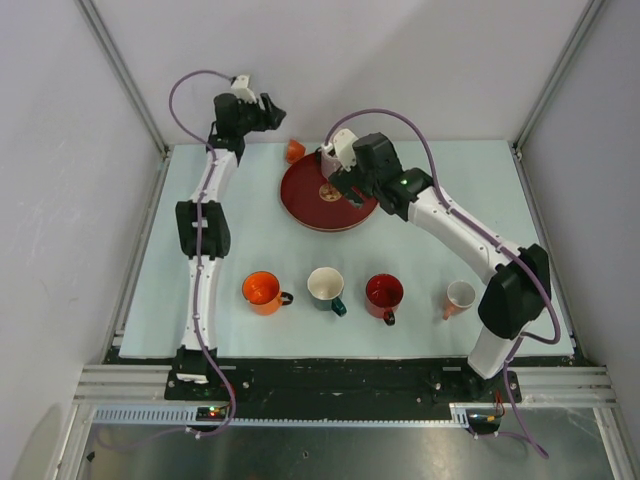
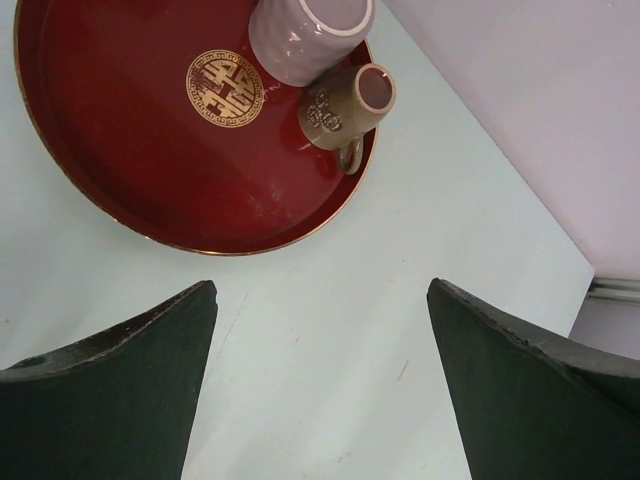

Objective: Turn the mug right side up

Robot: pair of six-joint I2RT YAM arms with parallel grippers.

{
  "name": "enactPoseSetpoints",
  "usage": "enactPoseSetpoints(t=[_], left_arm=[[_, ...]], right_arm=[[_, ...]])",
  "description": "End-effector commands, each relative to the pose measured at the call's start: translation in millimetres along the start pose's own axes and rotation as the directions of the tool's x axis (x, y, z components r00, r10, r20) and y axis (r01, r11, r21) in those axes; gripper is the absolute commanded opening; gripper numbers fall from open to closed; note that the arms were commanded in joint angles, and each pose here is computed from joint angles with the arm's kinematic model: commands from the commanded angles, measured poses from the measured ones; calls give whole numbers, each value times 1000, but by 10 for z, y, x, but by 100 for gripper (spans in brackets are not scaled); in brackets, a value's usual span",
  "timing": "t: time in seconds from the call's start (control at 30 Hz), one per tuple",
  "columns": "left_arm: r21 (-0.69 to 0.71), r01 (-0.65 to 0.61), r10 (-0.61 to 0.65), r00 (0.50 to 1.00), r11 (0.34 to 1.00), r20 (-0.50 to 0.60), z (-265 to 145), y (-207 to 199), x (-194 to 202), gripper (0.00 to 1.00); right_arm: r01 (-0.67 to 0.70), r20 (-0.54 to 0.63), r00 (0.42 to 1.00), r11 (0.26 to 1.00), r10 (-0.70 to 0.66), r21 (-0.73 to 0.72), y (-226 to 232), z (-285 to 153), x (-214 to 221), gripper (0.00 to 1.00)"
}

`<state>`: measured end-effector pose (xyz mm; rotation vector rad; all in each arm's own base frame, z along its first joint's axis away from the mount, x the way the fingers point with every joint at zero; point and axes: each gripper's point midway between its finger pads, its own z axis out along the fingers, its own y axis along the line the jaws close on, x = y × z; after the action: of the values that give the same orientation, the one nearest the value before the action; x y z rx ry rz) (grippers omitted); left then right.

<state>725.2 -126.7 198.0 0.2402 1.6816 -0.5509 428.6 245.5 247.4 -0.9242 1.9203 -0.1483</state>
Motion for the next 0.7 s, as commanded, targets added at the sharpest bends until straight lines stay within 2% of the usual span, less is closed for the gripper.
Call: enactPoseSetpoints(t=[0.0,0.13,0.3,0.67], left_arm=[[-75,402,-397,915,912,78,50,186,67,71],[-85,513,-506,858,854,89,101,222,213,69],[-80,616,-618,786,783,12,151,40,533,66],[-111,712,-721,688,693,-88,171,-184,959,61]], right_arm=[[-4,36,999,1000,4,-2,-29,-70,-190,91],[6,32,999,1000,-5,-8,-13,-85,-188,91],[14,21,1000,1000,-14,-4,-35,-88,-171,91],[20,4,1000,1000,-20,-13,-35,-94,-138,91]])
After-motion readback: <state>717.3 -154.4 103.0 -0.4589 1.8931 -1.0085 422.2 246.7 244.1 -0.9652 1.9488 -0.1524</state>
